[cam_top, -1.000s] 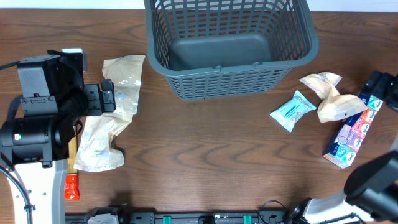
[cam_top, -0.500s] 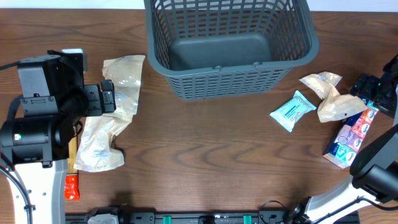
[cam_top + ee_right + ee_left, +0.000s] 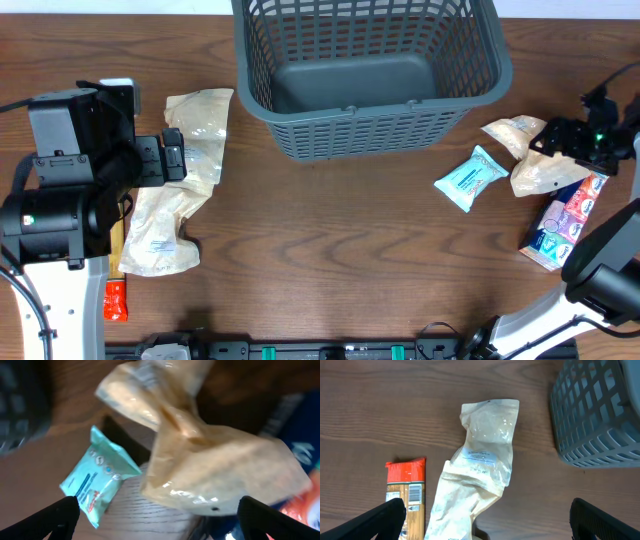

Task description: Pack container

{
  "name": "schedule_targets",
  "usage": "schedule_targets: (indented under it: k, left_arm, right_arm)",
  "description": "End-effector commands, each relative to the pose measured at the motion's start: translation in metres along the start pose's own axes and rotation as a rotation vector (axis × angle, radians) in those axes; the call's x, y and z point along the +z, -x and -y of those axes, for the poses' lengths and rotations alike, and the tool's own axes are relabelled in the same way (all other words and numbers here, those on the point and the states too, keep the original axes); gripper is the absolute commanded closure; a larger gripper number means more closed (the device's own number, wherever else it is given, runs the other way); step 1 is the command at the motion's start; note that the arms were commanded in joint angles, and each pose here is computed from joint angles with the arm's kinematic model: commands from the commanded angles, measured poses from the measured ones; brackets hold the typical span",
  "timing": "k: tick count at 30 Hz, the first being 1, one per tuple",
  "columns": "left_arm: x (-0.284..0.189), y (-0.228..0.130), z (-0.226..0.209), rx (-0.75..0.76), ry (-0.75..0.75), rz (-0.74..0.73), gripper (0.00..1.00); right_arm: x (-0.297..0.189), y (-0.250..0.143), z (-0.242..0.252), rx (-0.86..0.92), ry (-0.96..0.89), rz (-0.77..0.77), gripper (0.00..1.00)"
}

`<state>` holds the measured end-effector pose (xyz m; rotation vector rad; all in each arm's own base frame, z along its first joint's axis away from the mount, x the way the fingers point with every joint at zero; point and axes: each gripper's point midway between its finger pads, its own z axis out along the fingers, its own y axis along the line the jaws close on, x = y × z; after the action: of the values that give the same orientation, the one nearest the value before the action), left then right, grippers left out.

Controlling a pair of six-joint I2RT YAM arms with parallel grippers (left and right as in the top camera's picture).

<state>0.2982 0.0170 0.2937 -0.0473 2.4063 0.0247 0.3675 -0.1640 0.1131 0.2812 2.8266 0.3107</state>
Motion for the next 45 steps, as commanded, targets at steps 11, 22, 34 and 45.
schedule_targets:
  k: [11,22,34,45]
  left_arm:
    - [-0.002,0.003,-0.006,0.015,0.034,0.007,0.01]
    - [-0.002,0.003,-0.006,0.015,0.033,0.007,0.01]
    - [0.002,0.003,-0.006,0.014,0.033,-0.004,0.01]
    - [0.016,0.0,-0.006,0.01,0.032,-0.047,0.01]
  right_arm:
    - [0.002,0.016,0.007,-0.419,-0.063,0.045,0.01]
    - [0.04,0.025,0.015,-0.441,-0.08,0.017,0.01]
    - [0.086,0.022,0.014,-0.451,-0.052,-0.042,0.01]
    - [0.091,0.031,0.017,-0.423,-0.063,-0.009,0.01]
